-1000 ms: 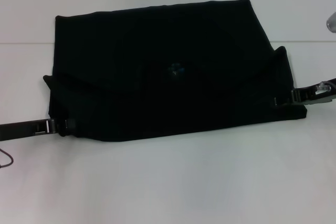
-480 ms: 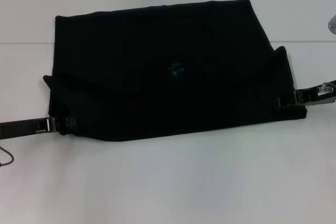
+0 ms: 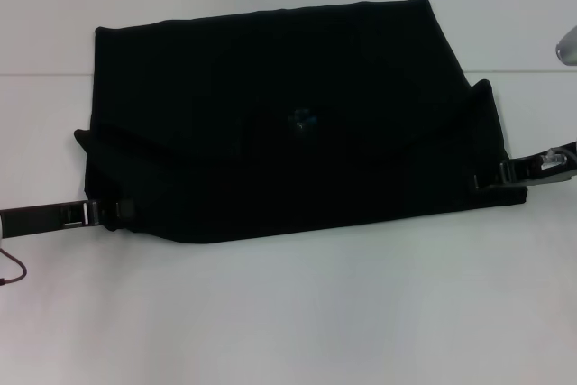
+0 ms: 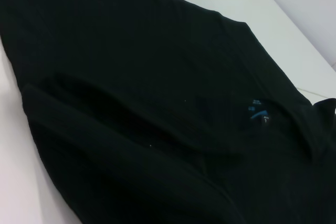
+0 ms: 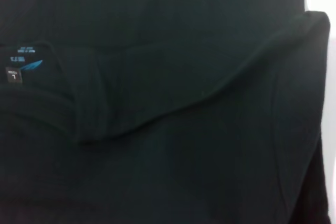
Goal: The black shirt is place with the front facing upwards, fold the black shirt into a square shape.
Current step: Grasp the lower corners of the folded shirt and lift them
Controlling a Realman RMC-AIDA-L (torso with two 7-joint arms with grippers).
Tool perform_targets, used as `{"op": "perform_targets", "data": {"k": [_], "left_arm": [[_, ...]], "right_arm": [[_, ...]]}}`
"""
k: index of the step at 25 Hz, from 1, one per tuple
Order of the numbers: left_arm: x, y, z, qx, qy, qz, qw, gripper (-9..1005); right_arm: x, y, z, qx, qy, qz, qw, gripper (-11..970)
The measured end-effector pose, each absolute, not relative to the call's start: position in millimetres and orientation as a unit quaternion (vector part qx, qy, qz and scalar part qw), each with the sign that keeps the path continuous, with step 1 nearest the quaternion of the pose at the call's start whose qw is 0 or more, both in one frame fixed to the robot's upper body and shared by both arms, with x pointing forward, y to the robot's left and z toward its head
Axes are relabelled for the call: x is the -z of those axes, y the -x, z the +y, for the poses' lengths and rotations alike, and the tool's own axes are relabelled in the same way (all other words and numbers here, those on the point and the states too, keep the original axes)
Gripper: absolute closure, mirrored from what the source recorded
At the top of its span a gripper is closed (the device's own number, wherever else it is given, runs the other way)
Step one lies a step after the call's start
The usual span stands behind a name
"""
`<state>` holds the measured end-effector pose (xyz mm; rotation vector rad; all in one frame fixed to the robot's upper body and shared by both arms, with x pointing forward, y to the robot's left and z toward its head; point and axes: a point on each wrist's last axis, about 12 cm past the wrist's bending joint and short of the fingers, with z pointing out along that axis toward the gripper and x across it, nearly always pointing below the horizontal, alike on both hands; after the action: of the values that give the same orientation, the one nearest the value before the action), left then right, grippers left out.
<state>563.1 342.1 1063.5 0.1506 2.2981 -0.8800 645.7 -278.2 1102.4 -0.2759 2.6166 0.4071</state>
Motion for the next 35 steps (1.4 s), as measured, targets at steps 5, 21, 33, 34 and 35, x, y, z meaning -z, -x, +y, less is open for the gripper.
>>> {"op": "perform_targets", "data": {"k": [5, 21, 33, 34, 35], "left_arm": [[-1063.6, -563.0, 341.9, 0.337, -0.058, 0.879, 0.331, 965], [-1066.8, -565.8, 341.7, 0.339, -0.064, 0.875, 0.339, 966], [-1082.0, -558.2, 346.1, 0.394, -0.073, 0.869, 0.291, 966], [-1083.5, -556.9, 346.4, 0.400, -0.075, 0.868, 0.284, 966], [-1085.5, -554.6, 346.2, 0.409, -0.079, 0.868, 0.272, 966]], "right_arm": [[-1102.2, -645.4, -278.1, -0.149, 0.102, 0.954, 0.239, 315], [-1104.0, -646.8, -276.7, -0.148, 0.109, 0.953, 0.240, 767], [-1123.6, -631.9, -289.9, -0.178, 0.150, 0.954, 0.190, 894], [-1125.0, -628.3, -291.3, -0.183, 0.156, 0.954, 0.180, 894], [-1126.0, -624.1, -292.9, -0.188, 0.163, 0.954, 0.169, 894]]}}
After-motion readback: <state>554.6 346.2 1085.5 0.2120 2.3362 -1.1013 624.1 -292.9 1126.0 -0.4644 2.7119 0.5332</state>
